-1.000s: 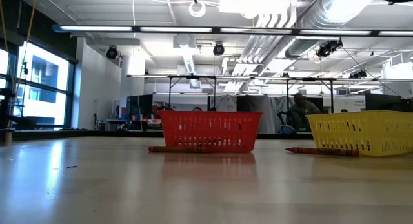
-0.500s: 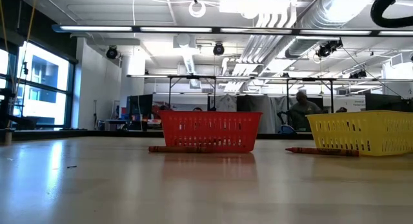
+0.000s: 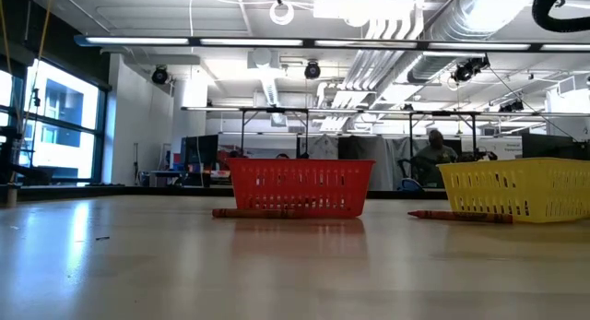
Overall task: Sort crayons
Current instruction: Put the orange crayon into the orange bin
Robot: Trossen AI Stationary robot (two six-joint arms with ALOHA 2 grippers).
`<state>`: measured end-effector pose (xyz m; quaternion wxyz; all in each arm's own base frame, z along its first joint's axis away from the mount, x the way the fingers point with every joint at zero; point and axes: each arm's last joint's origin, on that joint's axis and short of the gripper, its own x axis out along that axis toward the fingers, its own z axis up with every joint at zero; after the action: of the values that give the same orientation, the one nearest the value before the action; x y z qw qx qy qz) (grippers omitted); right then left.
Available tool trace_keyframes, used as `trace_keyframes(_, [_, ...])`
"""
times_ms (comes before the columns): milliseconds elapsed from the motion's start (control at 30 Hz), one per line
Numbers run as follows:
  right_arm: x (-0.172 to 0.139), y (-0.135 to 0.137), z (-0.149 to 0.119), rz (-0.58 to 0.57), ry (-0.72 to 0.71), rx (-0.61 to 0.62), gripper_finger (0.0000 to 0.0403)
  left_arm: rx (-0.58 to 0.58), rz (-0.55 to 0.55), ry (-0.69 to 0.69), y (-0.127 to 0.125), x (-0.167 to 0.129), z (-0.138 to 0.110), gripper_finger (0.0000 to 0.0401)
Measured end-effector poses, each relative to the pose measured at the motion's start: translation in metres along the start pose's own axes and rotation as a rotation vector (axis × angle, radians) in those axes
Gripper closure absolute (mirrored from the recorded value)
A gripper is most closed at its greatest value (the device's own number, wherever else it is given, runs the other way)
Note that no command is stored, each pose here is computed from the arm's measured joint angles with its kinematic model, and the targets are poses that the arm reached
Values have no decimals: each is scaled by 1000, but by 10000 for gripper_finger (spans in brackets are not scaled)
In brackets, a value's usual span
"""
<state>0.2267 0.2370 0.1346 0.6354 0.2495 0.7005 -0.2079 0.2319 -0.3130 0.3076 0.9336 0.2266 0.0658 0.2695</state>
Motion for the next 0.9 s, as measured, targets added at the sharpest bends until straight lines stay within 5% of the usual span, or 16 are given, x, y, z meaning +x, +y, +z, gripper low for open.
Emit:
trace_keyframes(167, [-25,13,8,39,-147,-41,399,0,1,0,0,0,0,315])
trace_keyframes(467, [-94,46,35,116,-695,-172,401,-16,-1,-1,0,-1,0,315])
trace_keyframes(700, [-130,65,45,89,-1095,-257,402,-101,-26,-12,-1,-11,0,315])
trace_keyframes(900, [-143,81,49,112,-1297,-286,402,-221,-47,-18,-1,-20,0,315])
